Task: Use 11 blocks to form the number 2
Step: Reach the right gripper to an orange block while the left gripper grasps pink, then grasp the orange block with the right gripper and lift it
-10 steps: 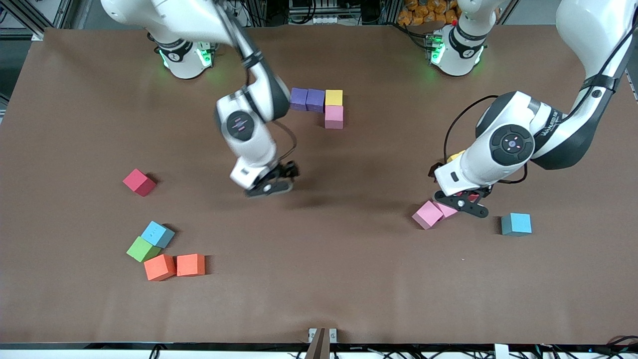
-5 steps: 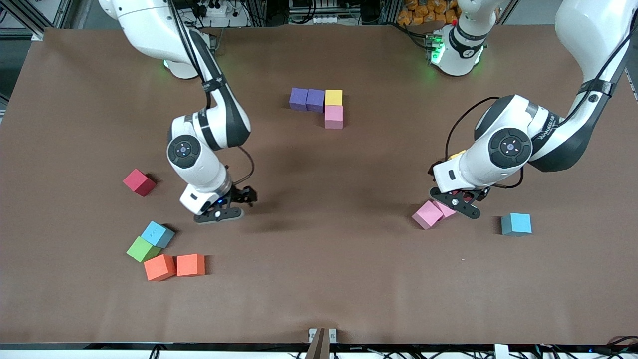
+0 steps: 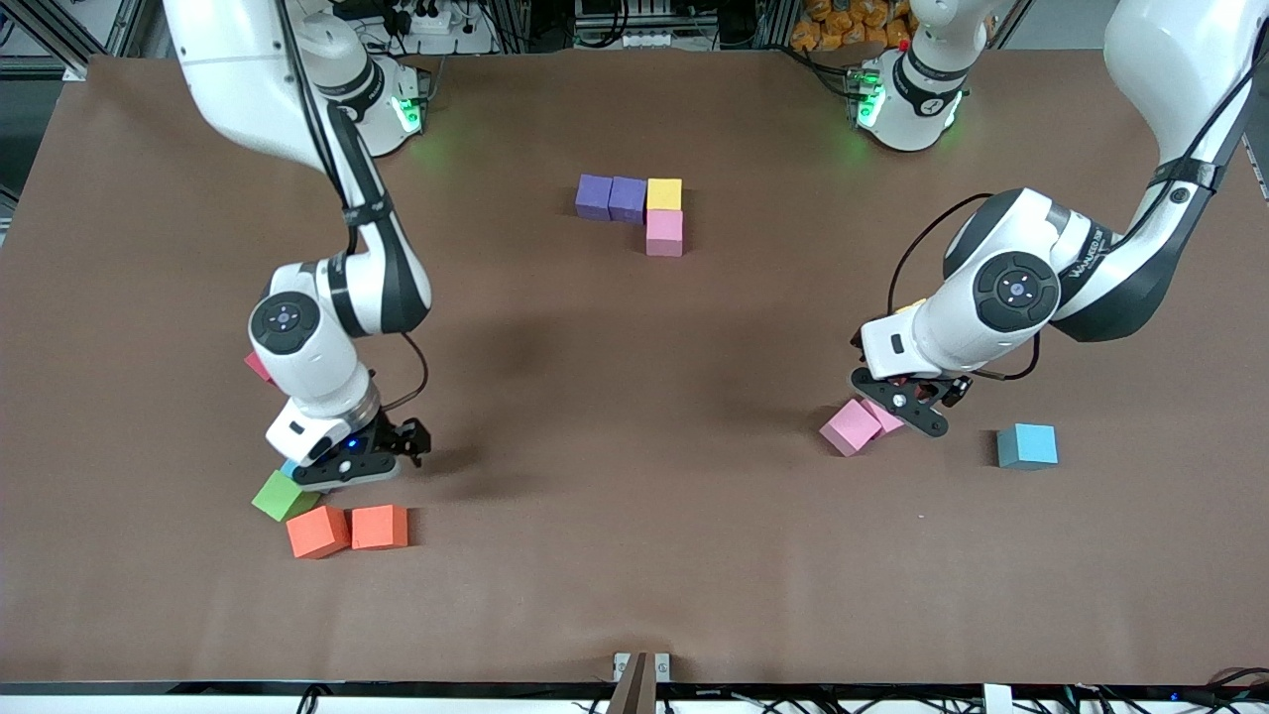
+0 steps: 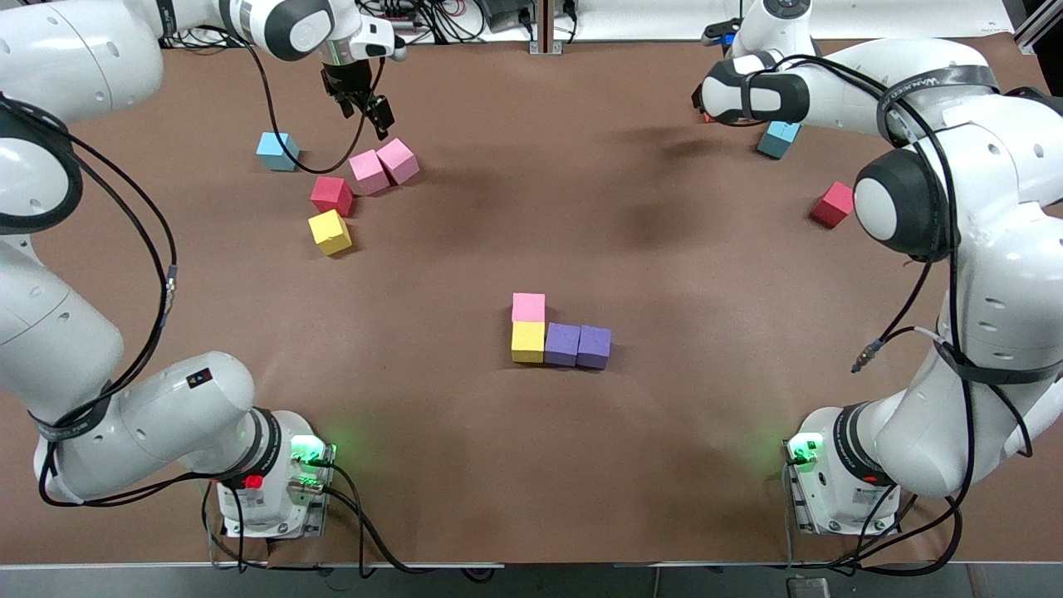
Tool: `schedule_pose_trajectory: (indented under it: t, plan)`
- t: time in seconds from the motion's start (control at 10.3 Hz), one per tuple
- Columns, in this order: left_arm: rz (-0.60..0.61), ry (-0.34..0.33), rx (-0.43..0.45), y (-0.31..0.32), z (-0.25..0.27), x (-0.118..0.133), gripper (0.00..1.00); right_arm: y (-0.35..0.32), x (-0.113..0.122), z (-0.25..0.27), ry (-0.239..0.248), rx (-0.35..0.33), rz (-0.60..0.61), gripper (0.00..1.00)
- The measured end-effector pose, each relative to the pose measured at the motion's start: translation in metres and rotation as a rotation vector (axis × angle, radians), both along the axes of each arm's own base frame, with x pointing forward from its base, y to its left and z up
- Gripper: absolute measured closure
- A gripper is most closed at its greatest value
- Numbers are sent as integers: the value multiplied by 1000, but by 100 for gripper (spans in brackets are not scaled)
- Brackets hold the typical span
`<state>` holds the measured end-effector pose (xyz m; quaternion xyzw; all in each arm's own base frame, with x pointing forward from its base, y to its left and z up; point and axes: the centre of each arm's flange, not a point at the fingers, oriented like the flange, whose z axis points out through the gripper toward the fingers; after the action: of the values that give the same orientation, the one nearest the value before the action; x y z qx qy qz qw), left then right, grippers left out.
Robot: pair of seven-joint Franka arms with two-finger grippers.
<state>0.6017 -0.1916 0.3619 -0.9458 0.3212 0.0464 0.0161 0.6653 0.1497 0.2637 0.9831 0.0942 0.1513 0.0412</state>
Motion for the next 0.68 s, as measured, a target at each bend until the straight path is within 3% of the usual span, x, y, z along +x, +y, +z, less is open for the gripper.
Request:
schedule_pose_trajectory:
  t: [0.19,0.49,0.68]
  plan:
    - [-41,-24,25,-2,-7,1,0,-10,14,-30,-29,8,22,0]
    - [-111,5,23,-1,-36,2,0,-13,34,-44,-46,27,49,0]
    - [-204,33,19,6,-51,3,0,-9,43,-51,-86,14,91,0]
